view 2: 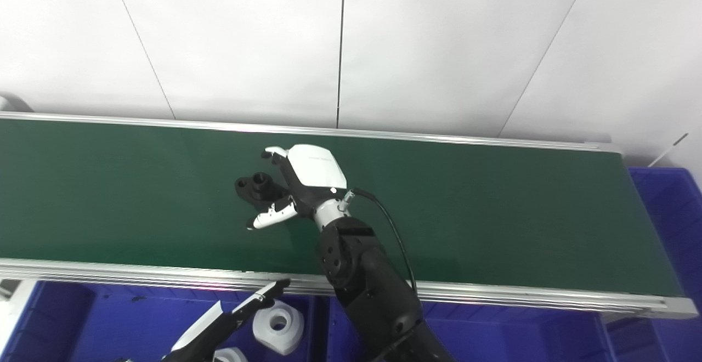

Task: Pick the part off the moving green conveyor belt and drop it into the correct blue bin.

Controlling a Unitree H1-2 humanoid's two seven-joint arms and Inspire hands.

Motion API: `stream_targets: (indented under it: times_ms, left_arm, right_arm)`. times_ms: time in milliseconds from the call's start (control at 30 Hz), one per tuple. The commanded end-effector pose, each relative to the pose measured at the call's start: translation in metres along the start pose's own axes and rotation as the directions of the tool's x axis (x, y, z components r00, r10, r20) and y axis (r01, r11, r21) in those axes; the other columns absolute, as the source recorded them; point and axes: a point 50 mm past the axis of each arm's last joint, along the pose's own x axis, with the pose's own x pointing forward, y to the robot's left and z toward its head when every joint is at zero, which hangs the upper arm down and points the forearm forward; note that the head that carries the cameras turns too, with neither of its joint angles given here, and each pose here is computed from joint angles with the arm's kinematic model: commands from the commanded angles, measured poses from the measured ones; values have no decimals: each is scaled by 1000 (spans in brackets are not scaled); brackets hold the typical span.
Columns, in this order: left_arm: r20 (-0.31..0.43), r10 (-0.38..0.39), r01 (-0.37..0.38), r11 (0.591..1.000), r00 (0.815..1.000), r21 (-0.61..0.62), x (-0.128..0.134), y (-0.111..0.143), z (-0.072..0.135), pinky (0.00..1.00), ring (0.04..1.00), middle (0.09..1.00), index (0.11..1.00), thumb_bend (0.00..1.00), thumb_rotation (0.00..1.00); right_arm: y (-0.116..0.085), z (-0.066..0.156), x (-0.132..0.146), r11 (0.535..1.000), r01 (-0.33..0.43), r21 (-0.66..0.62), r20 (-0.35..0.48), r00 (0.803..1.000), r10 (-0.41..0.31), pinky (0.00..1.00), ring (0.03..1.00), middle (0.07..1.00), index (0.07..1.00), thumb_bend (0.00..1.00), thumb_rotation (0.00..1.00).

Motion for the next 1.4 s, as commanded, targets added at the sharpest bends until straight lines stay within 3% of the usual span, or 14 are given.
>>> stream_targets:
  times_ms: [0, 400, 633, 733, 900, 967, 1033, 1067, 1133, 1200, 1367]
  left_arm:
    - [84, 13, -14, 1000, 996, 8, 10, 0, 14, 928, 979, 1000, 1000, 820, 354]
    - [102, 18, -19, 1000, 995, 5, 13, -5, 20, 950, 992, 1000, 999, 827, 346]
    - [106, 24, -23, 1000, 994, -5, 14, -7, 21, 956, 993, 1000, 996, 821, 342]
    - [107, 25, -24, 1000, 994, -10, 14, -7, 22, 961, 995, 1000, 997, 819, 336]
    - [107, 36, -34, 999, 994, -16, 14, -7, 23, 956, 993, 1000, 997, 827, 336]
    - [108, 38, -37, 999, 993, -13, 13, -7, 24, 952, 992, 1000, 997, 826, 346]
    - [105, 40, -39, 999, 994, -10, 13, -7, 26, 952, 993, 1000, 998, 827, 346]
    - [106, 41, -40, 999, 993, -11, 13, -8, 27, 953, 993, 1000, 998, 826, 346]
    - [110, 46, -45, 999, 993, -9, 12, -8, 28, 954, 993, 1000, 996, 825, 339]
    - [111, 53, -52, 999, 992, -8, 12, -8, 29, 947, 988, 1000, 993, 825, 335]
    - [117, 69, -67, 998, 991, -23, 13, -8, 28, 946, 983, 1000, 987, 822, 328]
  right_arm:
    - [-13, 8, 7, 999, 36, -19, 56, 998, -35, 665, 745, 778, 817, 839, 330]
    - [0, -27, 8, 996, -13, -86, -13, 1000, 12, 661, 739, 770, 802, 818, 263]
    - [11, -39, 4, 993, -35, -112, -20, 999, 33, 642, 724, 746, 769, 739, 189]
    - [14, -40, 2, 993, -35, -116, -18, 999, 34, 602, 685, 709, 745, 698, 133]
    - [26, -37, 1, 989, -16, -144, -12, 1000, 15, 434, 539, 615, 714, 652, 103]
    - [30, -35, 1, 990, -8, -138, -5, 1000, 8, 337, 424, 504, 709, 569, 13]
    - [34, -34, 1, 991, -1, -134, 1, 1000, 1, 285, 365, 489, 705, 561, 4]
    - [35, -33, 1, 991, 2, -135, 7, 1000, -1, 266, 344, 484, 689, 559, 2]
    - [39, -32, 1, 990, 12, -138, 18, 1000, -10, 234, 309, 481, 545, 534, 0]
    - [43, -32, 1, 988, 28, -153, 31, 999, -23, 180, 244, 440, 513, 523, 0]
    - [50, -34, 1, 983, 30, -181, 35, 999, -23, 170, 240, 409, 502, 521, 0]
